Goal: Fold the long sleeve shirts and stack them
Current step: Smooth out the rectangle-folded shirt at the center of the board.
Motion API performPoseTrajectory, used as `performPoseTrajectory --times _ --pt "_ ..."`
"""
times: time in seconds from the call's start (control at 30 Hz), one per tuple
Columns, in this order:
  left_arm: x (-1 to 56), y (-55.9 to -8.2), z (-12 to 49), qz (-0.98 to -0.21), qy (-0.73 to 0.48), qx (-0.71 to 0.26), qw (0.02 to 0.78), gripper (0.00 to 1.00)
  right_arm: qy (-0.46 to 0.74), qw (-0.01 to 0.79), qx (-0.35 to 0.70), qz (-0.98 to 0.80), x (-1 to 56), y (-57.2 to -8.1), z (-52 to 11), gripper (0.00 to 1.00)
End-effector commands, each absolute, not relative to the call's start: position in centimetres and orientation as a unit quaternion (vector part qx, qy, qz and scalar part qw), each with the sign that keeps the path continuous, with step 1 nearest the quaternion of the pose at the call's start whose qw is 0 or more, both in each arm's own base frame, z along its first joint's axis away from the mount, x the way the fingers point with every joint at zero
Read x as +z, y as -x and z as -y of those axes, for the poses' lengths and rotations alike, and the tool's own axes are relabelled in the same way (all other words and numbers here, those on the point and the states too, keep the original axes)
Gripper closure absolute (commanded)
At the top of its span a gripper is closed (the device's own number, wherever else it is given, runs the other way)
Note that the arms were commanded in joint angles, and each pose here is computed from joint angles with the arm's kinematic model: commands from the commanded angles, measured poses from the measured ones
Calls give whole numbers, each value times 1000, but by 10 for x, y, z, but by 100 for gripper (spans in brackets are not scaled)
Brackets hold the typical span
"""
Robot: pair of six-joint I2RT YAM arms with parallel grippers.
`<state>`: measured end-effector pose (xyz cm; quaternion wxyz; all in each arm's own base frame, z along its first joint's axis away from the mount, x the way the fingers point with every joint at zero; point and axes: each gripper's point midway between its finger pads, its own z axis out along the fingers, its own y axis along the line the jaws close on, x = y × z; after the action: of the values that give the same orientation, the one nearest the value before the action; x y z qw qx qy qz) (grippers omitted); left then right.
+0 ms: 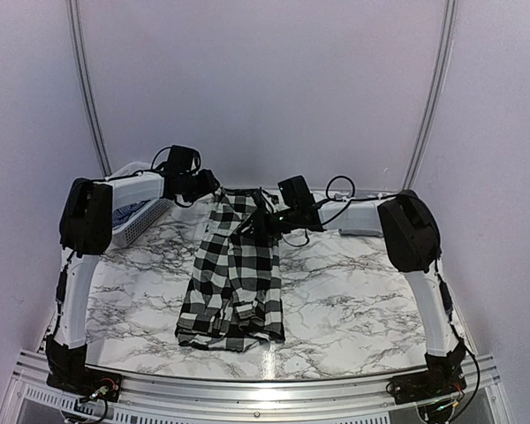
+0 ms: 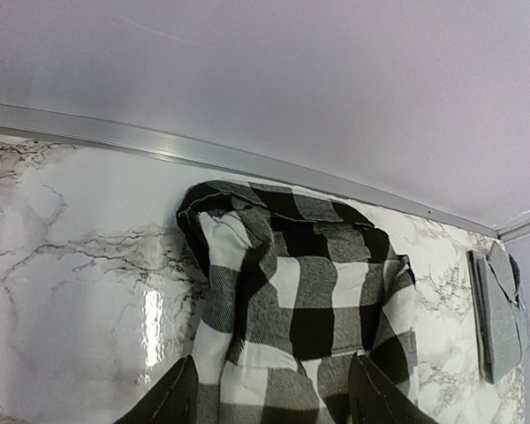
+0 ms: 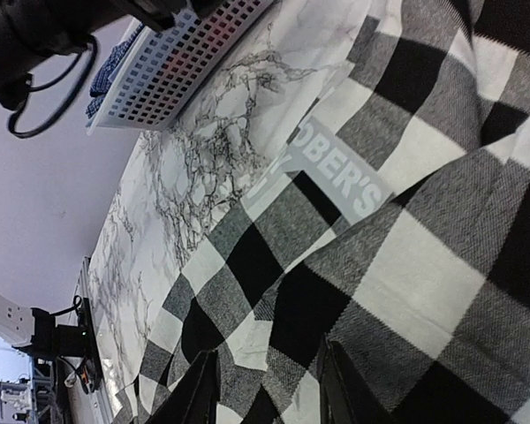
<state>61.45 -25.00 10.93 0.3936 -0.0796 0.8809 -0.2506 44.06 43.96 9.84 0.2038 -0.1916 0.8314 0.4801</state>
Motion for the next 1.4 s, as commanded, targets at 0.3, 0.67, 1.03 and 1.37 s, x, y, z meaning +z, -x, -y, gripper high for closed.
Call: performPoseTrajectory --times 0.3,0.67,1.03,1.37 --pt "145 -534 258 -887 55 -273 369 61 132 194 448 -863 54 -440 -428 73" --pt "99 -426 271 -910 64 -288 292 84 123 213 375 -894 40 -456 -396 73" --pt "48 -371 285 -921 75 -295 242 91 183 242 394 -867 111 -404 -424 69" --pt "13 -357 294 -930 113 -273 218 93 214 175 399 -874 72 -296 -420 69"
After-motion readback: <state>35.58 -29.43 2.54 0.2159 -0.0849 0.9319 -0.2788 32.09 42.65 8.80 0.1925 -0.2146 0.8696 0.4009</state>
